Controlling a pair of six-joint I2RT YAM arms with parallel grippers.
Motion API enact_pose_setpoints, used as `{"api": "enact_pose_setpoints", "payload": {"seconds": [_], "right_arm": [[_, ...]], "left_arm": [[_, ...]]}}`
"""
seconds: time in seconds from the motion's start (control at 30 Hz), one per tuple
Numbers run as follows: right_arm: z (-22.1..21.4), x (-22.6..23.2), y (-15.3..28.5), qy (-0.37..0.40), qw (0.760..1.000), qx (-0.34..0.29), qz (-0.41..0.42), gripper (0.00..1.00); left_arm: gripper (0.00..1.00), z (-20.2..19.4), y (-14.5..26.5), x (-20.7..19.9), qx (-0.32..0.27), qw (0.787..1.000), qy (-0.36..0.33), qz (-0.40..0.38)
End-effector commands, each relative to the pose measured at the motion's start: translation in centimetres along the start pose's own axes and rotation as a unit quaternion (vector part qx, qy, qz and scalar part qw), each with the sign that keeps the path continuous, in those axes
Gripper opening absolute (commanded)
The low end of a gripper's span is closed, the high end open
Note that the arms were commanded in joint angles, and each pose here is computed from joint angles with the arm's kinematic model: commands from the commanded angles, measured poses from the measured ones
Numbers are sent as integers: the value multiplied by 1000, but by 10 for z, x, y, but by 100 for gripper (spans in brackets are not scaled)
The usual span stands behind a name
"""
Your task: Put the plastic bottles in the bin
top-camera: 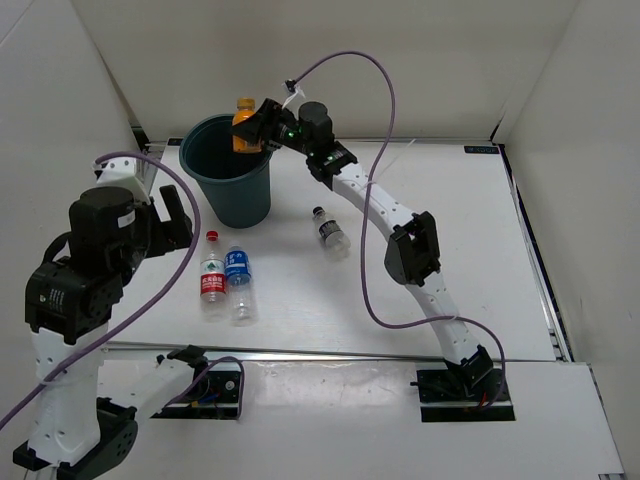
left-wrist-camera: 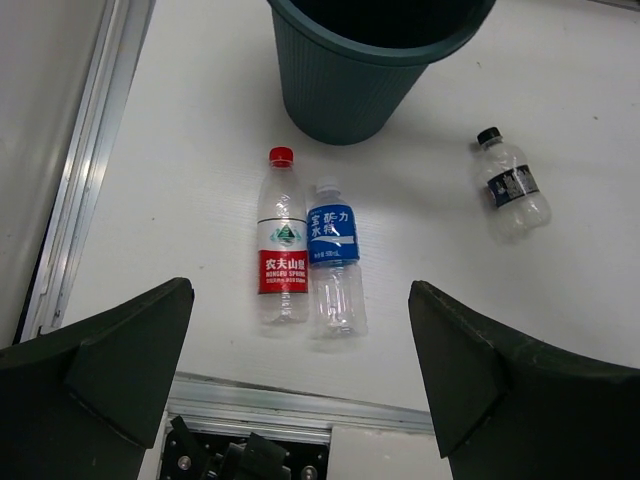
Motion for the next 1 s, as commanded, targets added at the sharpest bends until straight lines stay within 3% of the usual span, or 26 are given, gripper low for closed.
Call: {"api": "enact_pose_setpoints", "payload": {"seconds": [0.0, 0.27, 0.37, 0.43, 0.5, 0.63, 0.73, 0.83, 0.93, 0.97], "right_arm": [[62, 57, 13, 131, 984, -109, 42, 58], [71, 72, 16, 258, 956, -131, 49, 65], [65, 77, 13, 289, 947, -128, 53, 75], [59, 80, 11, 287, 949, -119, 59, 88], [52, 81, 9, 284, 950, -112, 60, 88], [45, 86, 5, 289, 950, -110, 53, 100], [63, 103, 17, 319, 938, -132, 19, 100], [113, 131, 52, 363, 910, -192, -56, 100], [158, 135, 95, 344, 903, -221, -129, 100], [159, 126, 107, 329, 910, -196, -162, 100]], "left_arm": [[100, -11, 20, 7, 22, 999, -22, -25], [100, -20, 15, 0, 47, 997, -43, -50], [100, -23, 17, 0, 50, 996, -49, -61], [100, -23, 19, 2, 45, 996, -52, -63], [100, -23, 22, 2, 43, 995, -53, -69], [100, -22, 21, 4, 37, 996, -53, -58], [100, -16, 23, 5, 22, 998, -50, -44], [100, -5, 23, 8, -3, 999, -47, -10], [100, 6, 20, 14, -34, 997, -40, 51], [100, 10, 18, 14, -41, 996, -40, 66]]}}
Point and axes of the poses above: each gripper's point midway between its finger pads, its own y axis back along the fingers, its own x axis along the line the jaws close on, z = x × y, the point moved 9 cm from there along y, back along the fingers, and after that the axes turned 8 degrees about y, right-handed, at the moved point
